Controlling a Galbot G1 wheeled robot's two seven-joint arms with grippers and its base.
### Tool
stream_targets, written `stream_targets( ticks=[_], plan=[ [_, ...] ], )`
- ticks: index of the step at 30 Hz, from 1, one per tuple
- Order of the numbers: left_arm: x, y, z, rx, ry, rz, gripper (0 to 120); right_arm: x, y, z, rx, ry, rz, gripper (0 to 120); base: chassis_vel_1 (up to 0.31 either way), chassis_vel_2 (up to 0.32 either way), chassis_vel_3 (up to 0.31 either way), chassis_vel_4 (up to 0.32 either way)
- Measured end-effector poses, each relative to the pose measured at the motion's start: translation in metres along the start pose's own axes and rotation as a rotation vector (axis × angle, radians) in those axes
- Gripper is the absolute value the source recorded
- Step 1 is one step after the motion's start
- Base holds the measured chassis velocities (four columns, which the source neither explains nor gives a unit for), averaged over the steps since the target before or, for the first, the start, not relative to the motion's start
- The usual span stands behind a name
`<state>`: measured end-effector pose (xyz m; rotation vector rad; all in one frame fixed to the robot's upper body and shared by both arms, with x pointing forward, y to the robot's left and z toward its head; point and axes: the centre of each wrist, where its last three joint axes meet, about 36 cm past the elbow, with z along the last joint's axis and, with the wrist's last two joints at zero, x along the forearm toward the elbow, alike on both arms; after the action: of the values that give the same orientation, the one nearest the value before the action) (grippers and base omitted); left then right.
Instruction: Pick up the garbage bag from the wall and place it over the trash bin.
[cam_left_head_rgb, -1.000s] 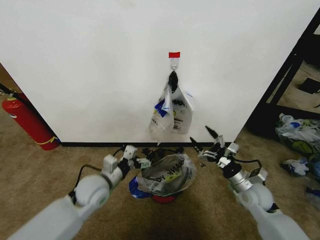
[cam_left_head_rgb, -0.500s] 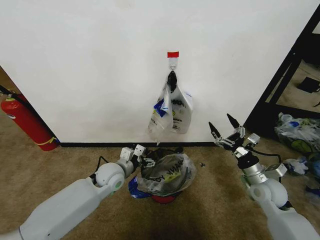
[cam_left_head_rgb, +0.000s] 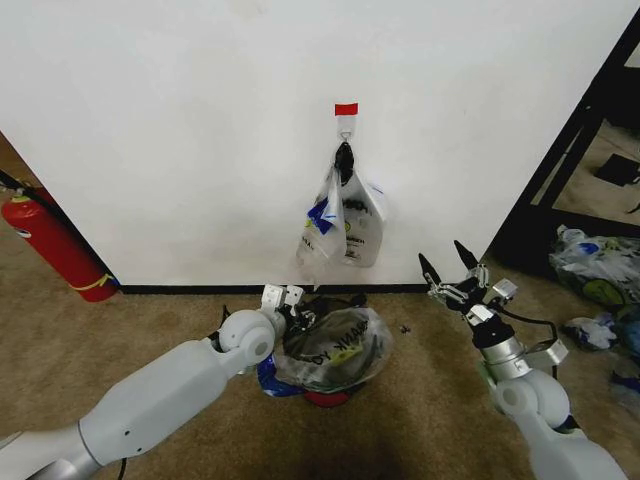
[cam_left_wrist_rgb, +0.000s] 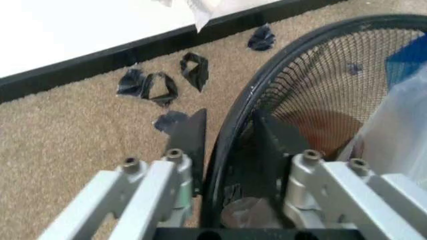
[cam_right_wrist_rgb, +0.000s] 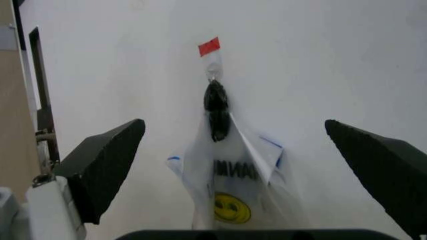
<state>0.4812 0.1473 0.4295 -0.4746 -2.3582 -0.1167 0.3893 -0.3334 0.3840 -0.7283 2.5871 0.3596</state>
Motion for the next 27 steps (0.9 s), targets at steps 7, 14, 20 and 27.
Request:
stream_targets(
  ticks=[7, 14, 20, 27],
  plan=[
    [0.014, -0.004, 0.003, 0.053, -0.006, -0.039, 5, 0.002, -0.005, 0.008, 0.003, 0.015, 0.010, 100, 0.000, 0.000, 0.000, 0.000],
    [0.063, 0.011, 0.006, 0.244, -0.059, -0.110, 5, 0.000, -0.010, 0.016, -0.002, 0.029, 0.016, 100, 0.000, 0.000, 0.000, 0.000],
    [0.086, 0.010, 0.038, 0.457, -0.100, -0.162, 5, 0.005, -0.016, 0.024, 0.001, 0.048, 0.033, 100, 0.000, 0.000, 0.000, 0.000],
    [0.094, -0.024, 0.088, 0.686, -0.106, -0.239, 5, -0.001, -0.012, 0.034, -0.009, 0.055, 0.037, 100, 0.000, 0.000, 0.000, 0.000]
  ],
)
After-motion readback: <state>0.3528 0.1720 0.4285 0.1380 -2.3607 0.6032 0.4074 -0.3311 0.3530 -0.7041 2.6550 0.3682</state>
